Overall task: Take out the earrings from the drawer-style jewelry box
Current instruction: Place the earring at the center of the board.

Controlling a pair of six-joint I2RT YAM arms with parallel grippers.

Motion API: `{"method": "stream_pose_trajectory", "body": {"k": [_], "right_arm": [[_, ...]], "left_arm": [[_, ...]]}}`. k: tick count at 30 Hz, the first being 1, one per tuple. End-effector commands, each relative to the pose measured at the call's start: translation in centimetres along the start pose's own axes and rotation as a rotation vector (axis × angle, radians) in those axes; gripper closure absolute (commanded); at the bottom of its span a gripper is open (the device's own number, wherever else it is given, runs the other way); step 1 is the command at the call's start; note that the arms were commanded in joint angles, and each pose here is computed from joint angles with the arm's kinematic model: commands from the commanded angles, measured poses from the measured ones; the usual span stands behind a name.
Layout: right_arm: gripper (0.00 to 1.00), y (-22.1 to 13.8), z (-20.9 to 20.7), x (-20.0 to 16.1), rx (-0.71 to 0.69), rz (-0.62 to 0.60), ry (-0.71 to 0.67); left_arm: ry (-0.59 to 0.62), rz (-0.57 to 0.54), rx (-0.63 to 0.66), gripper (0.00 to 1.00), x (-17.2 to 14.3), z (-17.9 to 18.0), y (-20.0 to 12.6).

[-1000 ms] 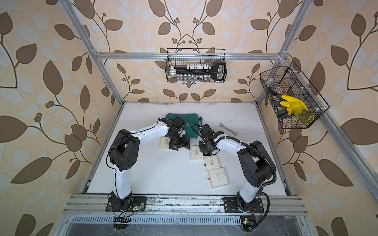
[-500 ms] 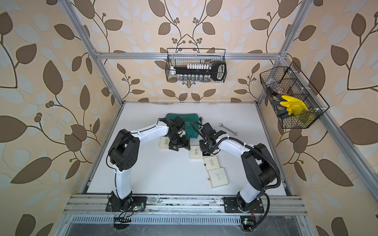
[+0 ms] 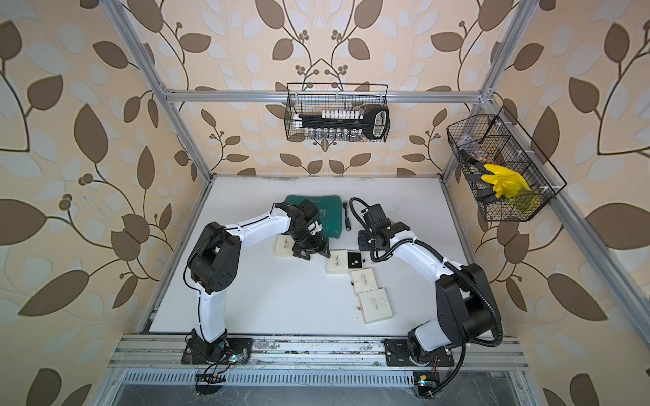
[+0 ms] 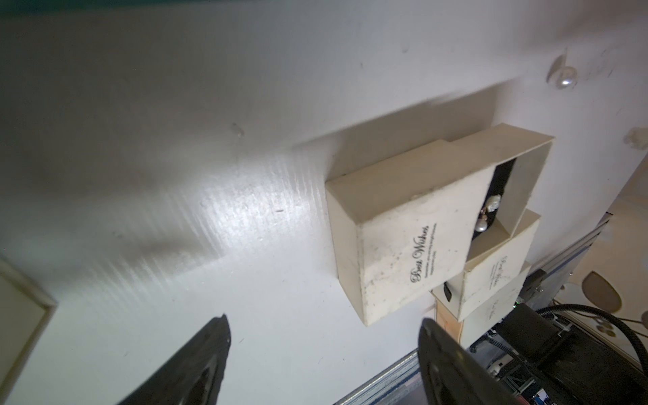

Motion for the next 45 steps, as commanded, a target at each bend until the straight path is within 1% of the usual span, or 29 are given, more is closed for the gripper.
{"method": "stream_pose_trajectory", "body": {"k": [1, 5, 16, 22, 28, 32, 35, 40, 45], "right_arm": [[0.9, 0.9, -2.0, -1.2, -0.092, 0.06, 0.05], [0.9, 2.3, -2.9, -1.6, -0.08, 0.099, 0.093], [0.88, 5.3, -3.3, -2.1, -0.024, 0.171, 0.138], [0.79, 5.3, -3.3, -1.6, -0.011, 0.168, 0.142], [0.77, 3.7, -2.8, -1.3, 0.033, 0.123, 0.135], [0.77, 2.1, -1.7, -1.4, 0.113, 0.067, 0.086], [0.76, 0.9, -0.4, -1.8, 0.167, 0.044, 0.019], [0.76, -0.2, 2.3, -2.7, 0.237, 0.058, -0.124], [0.77, 0.1, 3.4, -3.2, 0.236, 0.093, -0.195]], "left_arm": [[0.039, 0.005, -0.037, 0.14, 0.4, -0.9, -0.1], [0.046, 0.017, -0.032, 0.14, 0.5, -1.2, 0.4], [0.049, 0.045, -0.019, 0.14, 0.7, -1.4, 1.7], [0.053, 0.049, -0.017, 0.14, 0.8, -1.4, 1.8], [0.056, 0.049, -0.017, 0.14, 1.0, -1.6, 2.1], [0.056, 0.051, -0.016, 0.14, 1.2, -1.6, 2.2], [0.059, 0.048, -0.015, 0.14, 1.3, -1.7, 2.2], [0.056, 0.052, -0.013, 0.14, 1.3, -1.7, 2.4], [0.058, 0.051, -0.012, 0.14, 1.3, -1.8, 2.4]]}}
Point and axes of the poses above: each gripper's point midway between its finger pads, its own y axis out along the fingers, its own z axis along the line the jaws close on, x = y × z, the point moved 10 cm from there along -y, back along the fingers, and after that the axes turned 4 degrees about -y, right-handed, at the moved point
